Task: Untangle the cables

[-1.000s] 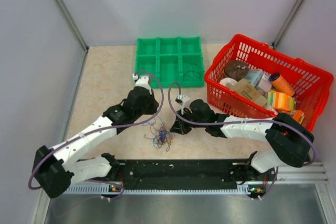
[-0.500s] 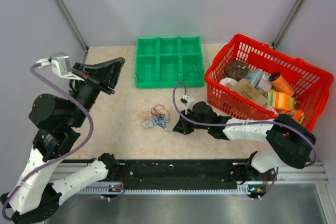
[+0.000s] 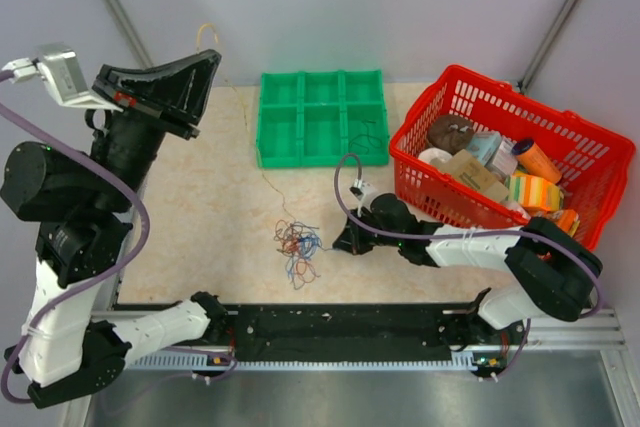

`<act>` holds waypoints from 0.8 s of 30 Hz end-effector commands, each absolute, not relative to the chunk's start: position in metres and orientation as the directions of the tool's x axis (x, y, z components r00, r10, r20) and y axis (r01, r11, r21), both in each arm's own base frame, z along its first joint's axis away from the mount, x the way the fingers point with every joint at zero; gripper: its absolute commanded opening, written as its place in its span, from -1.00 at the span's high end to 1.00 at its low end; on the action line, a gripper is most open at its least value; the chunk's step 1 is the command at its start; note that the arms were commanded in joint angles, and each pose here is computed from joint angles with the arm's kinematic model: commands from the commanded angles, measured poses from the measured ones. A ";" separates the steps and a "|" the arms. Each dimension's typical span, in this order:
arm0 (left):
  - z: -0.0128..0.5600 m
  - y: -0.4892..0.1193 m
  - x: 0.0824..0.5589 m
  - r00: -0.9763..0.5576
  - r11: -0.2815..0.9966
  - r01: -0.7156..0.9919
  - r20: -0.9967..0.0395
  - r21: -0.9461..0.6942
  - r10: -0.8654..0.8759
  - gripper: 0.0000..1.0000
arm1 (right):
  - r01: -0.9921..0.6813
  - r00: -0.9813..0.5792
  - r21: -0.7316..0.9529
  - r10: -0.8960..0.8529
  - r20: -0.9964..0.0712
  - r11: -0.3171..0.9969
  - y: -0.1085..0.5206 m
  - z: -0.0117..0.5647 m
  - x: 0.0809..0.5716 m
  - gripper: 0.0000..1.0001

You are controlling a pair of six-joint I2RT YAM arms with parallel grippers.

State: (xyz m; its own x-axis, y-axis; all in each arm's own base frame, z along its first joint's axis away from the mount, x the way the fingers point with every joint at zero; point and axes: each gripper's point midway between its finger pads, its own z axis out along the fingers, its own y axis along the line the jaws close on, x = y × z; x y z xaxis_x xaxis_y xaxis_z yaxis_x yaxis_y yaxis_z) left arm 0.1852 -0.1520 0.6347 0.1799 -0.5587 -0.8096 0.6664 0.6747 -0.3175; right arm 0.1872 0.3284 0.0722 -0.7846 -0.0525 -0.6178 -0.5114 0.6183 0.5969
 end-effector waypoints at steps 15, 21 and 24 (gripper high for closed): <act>0.761 -0.119 0.157 0.456 0.690 0.693 -0.614 -0.209 -0.644 1.00 | -0.407 -0.799 0.456 -0.067 -0.597 0.792 0.292 0.043 0.204 1.00; 0.795 -0.091 0.141 0.613 0.754 0.636 -0.487 -0.164 -0.623 1.00 | -0.339 -0.784 0.346 -0.060 -0.617 0.875 0.261 0.036 0.210 1.00; 0.801 -0.090 0.136 0.641 0.760 0.635 -0.453 -0.140 -0.619 1.00 | -0.374 -0.750 0.318 -0.082 -0.657 0.871 0.258 0.047 0.214 1.00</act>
